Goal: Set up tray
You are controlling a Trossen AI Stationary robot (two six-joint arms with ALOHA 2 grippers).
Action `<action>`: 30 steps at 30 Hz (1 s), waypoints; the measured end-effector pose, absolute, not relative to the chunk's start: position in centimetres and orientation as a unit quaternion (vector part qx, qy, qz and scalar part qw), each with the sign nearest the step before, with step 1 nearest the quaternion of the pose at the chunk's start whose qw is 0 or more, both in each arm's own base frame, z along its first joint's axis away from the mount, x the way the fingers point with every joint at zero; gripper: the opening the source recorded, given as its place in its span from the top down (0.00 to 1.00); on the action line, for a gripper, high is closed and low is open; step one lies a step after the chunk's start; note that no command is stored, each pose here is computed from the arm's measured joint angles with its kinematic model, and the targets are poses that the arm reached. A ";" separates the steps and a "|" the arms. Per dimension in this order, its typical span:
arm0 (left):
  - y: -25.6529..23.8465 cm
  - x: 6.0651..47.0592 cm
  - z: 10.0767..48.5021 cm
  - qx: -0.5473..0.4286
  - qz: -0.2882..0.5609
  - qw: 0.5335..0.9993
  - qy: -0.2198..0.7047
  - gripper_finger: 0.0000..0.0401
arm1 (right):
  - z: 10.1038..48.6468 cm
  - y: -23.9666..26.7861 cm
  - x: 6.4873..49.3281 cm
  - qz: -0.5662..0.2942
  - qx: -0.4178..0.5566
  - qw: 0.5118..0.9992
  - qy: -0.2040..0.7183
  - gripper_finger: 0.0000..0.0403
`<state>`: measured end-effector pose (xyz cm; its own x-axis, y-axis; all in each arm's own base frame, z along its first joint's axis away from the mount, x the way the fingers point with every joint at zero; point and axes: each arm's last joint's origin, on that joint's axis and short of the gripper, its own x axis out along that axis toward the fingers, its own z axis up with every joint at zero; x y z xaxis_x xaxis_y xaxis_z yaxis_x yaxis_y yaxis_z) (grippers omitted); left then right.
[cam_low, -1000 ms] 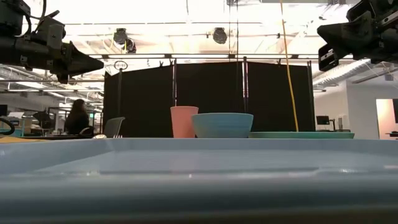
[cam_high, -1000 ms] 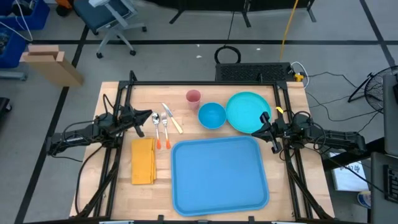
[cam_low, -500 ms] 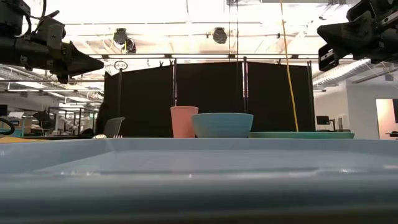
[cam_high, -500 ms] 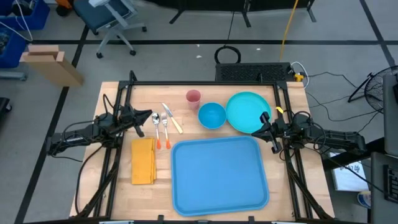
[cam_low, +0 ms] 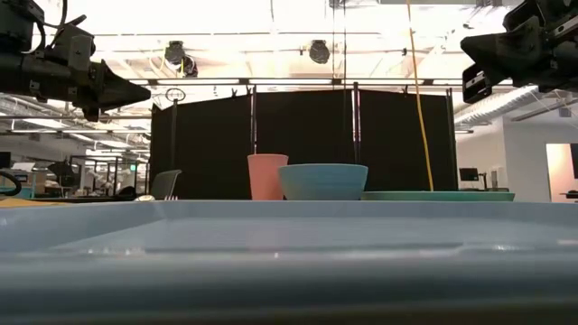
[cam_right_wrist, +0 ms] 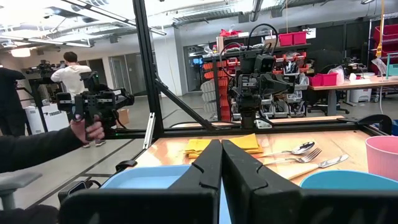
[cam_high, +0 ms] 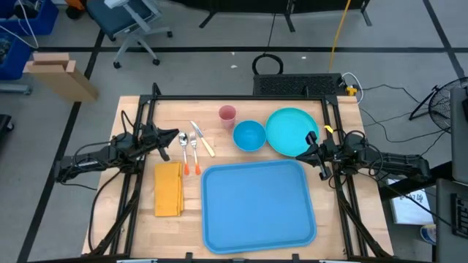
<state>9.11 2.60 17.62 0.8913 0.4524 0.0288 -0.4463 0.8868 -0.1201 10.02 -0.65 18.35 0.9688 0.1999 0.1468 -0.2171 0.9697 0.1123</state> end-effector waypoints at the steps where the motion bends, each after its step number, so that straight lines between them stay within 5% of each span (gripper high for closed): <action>1: 2.6 9.1 17.6 -0.058 0.230 0.971 -0.028 0.92 | 18.3 -0.7 10.0 0.105 0.064 0.990 -0.067 1.00; 15: 2.4 9.2 19.0 -0.122 0.188 0.970 -0.096 0.92 | 18.3 -0.7 10.0 0.105 0.064 0.990 -0.065 1.00; 20: 2.7 10.4 21.7 -0.109 0.206 0.971 -0.048 0.92 | 18.3 -0.7 10.0 0.103 0.044 0.991 -0.067 1.00; 30: 5.2 22.2 31.3 -0.037 0.214 0.974 0.063 0.92 | 18.4 -0.6 10.0 0.103 0.028 0.992 -0.073 1.00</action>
